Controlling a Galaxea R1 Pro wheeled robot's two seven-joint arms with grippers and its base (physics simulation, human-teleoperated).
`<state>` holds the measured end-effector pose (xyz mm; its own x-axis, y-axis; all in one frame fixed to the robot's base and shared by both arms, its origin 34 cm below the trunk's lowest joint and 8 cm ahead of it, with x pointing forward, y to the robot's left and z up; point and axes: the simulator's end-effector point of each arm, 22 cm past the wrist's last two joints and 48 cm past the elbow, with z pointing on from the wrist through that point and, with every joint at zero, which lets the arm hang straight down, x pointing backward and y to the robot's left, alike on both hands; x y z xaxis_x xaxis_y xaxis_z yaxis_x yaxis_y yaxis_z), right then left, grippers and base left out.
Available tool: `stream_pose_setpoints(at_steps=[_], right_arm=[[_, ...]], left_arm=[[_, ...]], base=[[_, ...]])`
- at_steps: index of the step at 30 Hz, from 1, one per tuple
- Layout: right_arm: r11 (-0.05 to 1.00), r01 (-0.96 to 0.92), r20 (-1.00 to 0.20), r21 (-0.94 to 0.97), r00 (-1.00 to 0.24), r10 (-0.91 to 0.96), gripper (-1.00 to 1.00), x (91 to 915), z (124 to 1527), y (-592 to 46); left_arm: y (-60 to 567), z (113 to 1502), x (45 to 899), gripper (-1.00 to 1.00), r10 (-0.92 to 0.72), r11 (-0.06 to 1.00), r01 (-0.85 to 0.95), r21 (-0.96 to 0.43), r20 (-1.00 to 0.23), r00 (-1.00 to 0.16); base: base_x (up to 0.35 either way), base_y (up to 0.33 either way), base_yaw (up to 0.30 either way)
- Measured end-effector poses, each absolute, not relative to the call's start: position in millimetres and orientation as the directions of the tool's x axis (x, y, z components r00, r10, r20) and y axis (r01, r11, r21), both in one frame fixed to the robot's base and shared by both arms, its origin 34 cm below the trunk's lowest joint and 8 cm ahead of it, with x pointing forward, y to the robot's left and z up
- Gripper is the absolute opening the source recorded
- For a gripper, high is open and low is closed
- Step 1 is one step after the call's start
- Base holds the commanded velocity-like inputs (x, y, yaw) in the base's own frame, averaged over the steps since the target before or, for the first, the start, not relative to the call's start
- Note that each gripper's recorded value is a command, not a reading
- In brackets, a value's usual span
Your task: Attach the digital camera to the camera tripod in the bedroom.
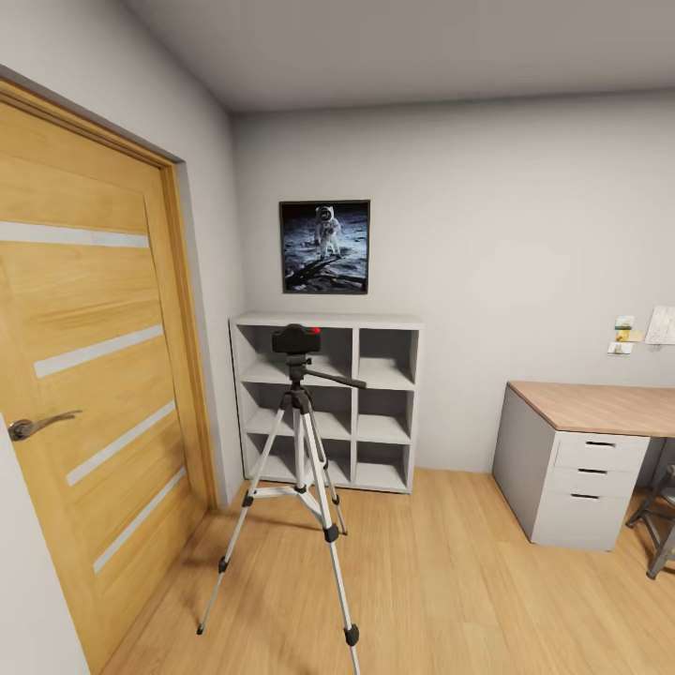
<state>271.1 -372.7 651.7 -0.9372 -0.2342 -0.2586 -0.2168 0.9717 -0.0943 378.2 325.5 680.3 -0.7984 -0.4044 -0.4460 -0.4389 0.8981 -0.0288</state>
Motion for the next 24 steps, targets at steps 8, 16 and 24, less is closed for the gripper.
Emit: stream_pose_setpoints(at_steps=[8, 16, 24], right_arm=[[0.968, -0.23, -0.26, -0.1, -0.933, -0.249, 1.0, 272.1, 651.9, -372.5], [0.967, -0.235, -0.26, -0.1, -0.932, -0.254, 1.0, 272.2, 651.8, -371.6], [0.967, -0.236, -0.265, -0.1, -0.93, -0.254, 1.0, 274.6, 652.3, -370.6]], left_arm=[[325.5, 680.4, 378.2, 1.0, -0.405, 0.898, -0.439, -0.029, -0.446, -0.798], [325.5, 680.4, 378.4, 1.0, -0.405, 0.898, -0.44, -0.029, -0.446, -0.798], [325.5, 680.5, 378.4, 1.0, -0.405, 0.898, -0.439, -0.029, -0.446, -0.798]], base=[[0.0, 0.0, 0.0], [0.0, 0.0, 0.0], [0.0, 0.0, 0.0]])
